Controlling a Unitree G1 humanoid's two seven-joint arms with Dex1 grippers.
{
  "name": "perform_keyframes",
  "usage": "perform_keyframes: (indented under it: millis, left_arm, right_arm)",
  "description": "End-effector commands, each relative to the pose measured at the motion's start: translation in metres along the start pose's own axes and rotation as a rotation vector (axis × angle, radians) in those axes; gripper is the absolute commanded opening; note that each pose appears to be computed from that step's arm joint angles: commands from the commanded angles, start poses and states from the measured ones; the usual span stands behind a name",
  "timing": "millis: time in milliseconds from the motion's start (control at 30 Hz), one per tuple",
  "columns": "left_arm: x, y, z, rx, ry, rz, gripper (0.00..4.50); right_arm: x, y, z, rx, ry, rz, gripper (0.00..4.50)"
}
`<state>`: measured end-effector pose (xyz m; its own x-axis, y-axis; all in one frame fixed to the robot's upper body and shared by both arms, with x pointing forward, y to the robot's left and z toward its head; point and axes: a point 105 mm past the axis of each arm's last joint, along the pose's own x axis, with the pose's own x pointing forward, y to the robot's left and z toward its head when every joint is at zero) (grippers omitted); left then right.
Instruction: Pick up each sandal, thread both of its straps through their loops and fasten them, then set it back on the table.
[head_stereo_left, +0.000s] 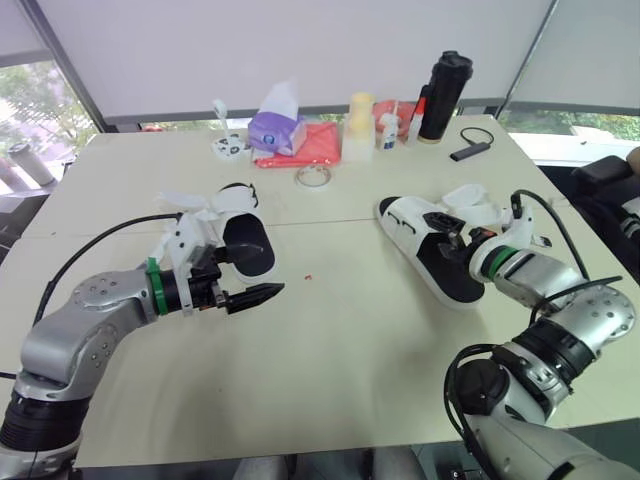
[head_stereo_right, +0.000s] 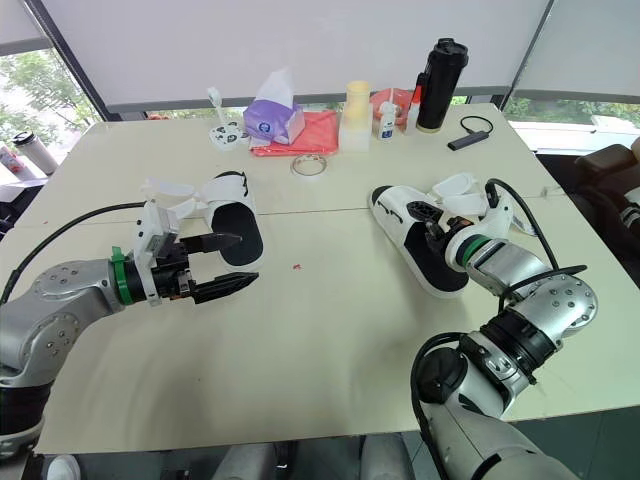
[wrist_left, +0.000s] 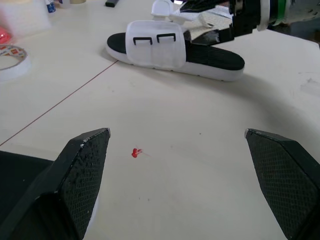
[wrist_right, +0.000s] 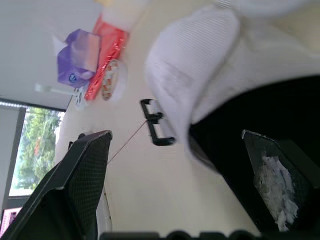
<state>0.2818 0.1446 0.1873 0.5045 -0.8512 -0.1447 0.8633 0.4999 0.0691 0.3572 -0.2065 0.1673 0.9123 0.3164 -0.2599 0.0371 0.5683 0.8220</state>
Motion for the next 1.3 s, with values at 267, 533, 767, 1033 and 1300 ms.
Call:
perform_keyframes:
  millis: [267,533,767,1033,1300]
  left_arm:
    - [-0.001,-0.003,0.01,0.048,-0.028,0.007,4.5]
    - [0.0,-0.003,0.01,0.053,-0.034,0.016,4.5]
    - [0.0,-0.004,0.01,0.052,-0.039,0.022,4.5]
    - [0.001,-0.005,0.01,0.053,-0.043,0.025,4.5]
    - [0.002,-0.005,0.01,0.052,-0.044,0.025,4.5]
  right_arm:
    - [0.017,0.014,0.012,0.099,-0.055,0.068,4.47]
    - [0.046,0.014,0.02,0.186,-0.123,0.072,4.47]
    - [0.065,0.017,0.019,0.23,-0.158,0.089,4.47]
    - [0.079,0.024,0.014,0.259,-0.176,0.113,3.13]
    - [0.08,0.031,0.01,0.235,-0.168,0.138,0.05]
